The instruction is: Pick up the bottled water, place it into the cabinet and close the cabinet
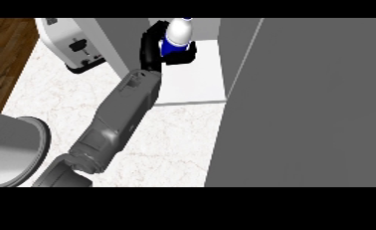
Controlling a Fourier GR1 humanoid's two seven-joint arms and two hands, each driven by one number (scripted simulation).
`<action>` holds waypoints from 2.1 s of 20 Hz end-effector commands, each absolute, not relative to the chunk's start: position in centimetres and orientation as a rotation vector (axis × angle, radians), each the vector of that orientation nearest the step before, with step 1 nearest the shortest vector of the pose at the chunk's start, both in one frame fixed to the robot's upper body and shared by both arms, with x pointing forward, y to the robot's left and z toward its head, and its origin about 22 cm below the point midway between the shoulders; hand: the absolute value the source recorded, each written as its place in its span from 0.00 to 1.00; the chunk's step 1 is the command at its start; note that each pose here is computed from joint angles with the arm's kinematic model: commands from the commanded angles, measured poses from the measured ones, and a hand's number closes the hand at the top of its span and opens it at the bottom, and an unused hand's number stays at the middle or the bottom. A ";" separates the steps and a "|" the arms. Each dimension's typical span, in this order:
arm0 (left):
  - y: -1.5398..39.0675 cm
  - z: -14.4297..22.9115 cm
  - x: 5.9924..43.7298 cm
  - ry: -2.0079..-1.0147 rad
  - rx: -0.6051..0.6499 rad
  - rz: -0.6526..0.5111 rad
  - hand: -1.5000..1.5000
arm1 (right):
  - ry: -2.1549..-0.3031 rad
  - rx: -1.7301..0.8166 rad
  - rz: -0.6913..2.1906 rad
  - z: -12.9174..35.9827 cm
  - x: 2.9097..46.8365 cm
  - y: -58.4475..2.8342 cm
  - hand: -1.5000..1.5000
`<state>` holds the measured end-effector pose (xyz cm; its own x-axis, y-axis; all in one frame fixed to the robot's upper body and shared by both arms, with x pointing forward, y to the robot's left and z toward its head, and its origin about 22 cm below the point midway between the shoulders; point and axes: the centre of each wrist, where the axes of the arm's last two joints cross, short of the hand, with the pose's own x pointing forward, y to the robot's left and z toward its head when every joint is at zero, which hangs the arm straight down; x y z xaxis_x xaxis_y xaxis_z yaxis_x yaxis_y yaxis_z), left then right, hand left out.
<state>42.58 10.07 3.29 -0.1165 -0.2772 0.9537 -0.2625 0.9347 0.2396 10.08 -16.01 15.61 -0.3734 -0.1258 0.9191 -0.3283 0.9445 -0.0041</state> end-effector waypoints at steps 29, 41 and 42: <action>12.1 0.4 41.9 -1.732 0.552 -0.158 0.00 | -2.006 0.373 0.253 16.3 9.2 -16.8 0.00; 11.4 1.5 42.0 -1.939 0.038 0.017 1.00 | -1.969 0.353 0.243 17.2 7.8 -16.9 0.00; 10.9 2.2 42.3 -1.928 -0.024 0.001 1.00 | -1.984 0.353 0.233 16.9 8.9 -16.6 0.00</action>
<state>42.34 10.69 2.11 -0.3436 -0.1003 0.9338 -0.0661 0.9944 0.0825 9.69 -16.35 15.20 -0.3711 -0.1300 0.9195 -0.3538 0.9353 -0.0106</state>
